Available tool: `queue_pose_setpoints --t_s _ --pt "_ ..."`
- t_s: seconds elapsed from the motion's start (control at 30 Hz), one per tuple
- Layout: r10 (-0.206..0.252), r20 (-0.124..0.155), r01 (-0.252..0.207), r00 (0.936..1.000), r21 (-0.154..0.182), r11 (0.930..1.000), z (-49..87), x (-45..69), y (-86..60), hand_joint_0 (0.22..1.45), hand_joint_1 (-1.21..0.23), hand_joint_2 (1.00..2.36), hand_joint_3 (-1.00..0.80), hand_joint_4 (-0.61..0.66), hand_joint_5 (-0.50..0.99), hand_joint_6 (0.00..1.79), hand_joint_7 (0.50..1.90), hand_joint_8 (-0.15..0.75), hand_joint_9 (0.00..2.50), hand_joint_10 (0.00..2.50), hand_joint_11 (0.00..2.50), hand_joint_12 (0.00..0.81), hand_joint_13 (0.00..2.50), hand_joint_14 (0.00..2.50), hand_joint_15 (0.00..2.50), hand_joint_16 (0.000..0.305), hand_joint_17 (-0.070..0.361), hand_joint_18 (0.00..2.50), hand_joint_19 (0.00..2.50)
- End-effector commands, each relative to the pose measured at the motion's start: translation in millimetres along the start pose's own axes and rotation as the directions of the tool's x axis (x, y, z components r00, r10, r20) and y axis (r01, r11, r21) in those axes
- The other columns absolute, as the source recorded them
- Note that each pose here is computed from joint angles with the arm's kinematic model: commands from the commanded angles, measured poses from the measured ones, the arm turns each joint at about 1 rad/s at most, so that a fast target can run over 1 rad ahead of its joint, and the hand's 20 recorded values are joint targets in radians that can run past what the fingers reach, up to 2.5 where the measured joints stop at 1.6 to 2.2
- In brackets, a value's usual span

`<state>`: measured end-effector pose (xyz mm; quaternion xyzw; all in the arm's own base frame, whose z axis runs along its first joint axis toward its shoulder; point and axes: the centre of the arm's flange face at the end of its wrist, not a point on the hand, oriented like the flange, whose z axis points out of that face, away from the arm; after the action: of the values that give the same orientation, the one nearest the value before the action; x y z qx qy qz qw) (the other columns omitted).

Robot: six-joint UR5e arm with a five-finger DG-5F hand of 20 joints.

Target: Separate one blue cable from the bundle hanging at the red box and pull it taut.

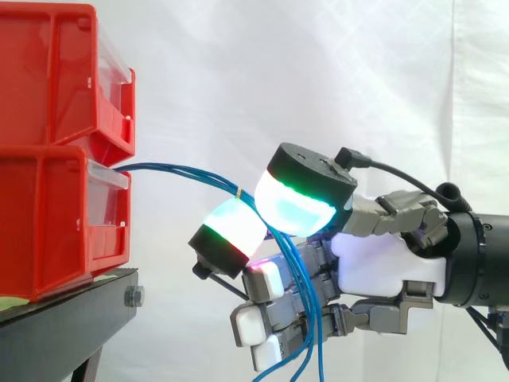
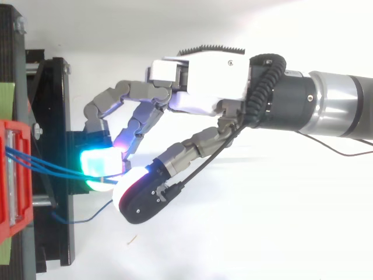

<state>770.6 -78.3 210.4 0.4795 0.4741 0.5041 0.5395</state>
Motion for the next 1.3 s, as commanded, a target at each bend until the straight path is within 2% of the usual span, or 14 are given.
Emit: queue_pose_setpoints --t_s 0.0,0.17,0.27,0.43,0.67,0.77,0.83,1.07,1.27 --pt "-0.001 -0.001 0.001 1.0000 0.005 1.0000 -0.5 0.5 -0.9 0.81 -0.91 1.00 -0.50 0.14 -0.20 0.90 1.18 0.346 0.98 0.03 0.86 0.342 0.98 0.02 0.48 0.041 0.093 0.93 0.34" --pt "0.000 -0.001 0.000 1.0000 0.004 1.0000 -0.3 0.5 -0.7 0.81 -0.91 1.00 -0.50 0.16 -0.19 0.90 1.18 0.346 1.01 0.02 0.87 0.335 0.99 0.02 0.49 0.041 0.092 0.94 0.35" --pt "0.000 -0.001 0.000 1.0000 0.004 1.0000 0.0 0.5 -0.2 0.73 -0.89 1.00 -0.50 0.16 -0.19 0.90 1.22 0.354 1.04 0.03 0.88 0.338 1.00 0.02 0.50 0.040 0.090 0.97 0.35" --pt "-0.001 -0.001 0.001 1.0000 0.007 1.0000 -0.6 0.5 -1.0 0.62 -0.80 1.00 -0.50 0.16 -0.18 0.88 1.18 0.353 1.04 0.03 0.88 0.342 1.01 0.02 0.51 0.040 0.090 0.97 0.38" --pt "-0.001 -0.001 0.001 1.0000 0.007 1.0000 -0.6 0.5 -1.0 0.64 -0.74 1.00 -0.50 0.17 -0.18 0.85 1.18 0.350 1.03 0.02 0.82 0.340 1.01 0.02 0.50 0.040 0.090 0.98 0.39" --pt "-0.001 -0.001 0.001 1.0000 0.005 1.0000 -0.5 0.5 -0.9 0.64 -0.64 1.00 -0.50 0.18 -0.18 0.83 1.18 0.346 1.02 0.02 0.80 0.345 1.01 0.02 0.51 0.040 0.090 0.98 0.42" --pt "0.000 -0.002 0.000 1.0000 0.005 1.0000 -0.5 1.6 0.1 0.64 -0.62 1.00 -0.50 0.18 -0.18 0.80 1.16 0.343 1.01 0.02 0.79 0.352 1.01 0.02 0.52 0.041 0.091 0.98 0.44" --pt "0.000 -0.002 0.000 1.0000 0.005 1.0000 -0.4 1.7 -0.9 0.64 -0.65 1.00 -0.49 0.18 -0.17 0.77 1.20 0.344 1.00 0.02 0.78 0.353 1.01 0.02 0.52 0.041 0.093 0.98 0.46" --pt "-0.001 -0.004 0.001 1.0000 0.008 1.0000 -0.6 2.8 -1.1 0.65 -0.75 1.00 -0.44 0.17 -0.18 0.78 1.21 0.345 0.97 0.02 0.78 0.356 1.00 0.02 0.52 0.042 0.094 0.98 0.45"
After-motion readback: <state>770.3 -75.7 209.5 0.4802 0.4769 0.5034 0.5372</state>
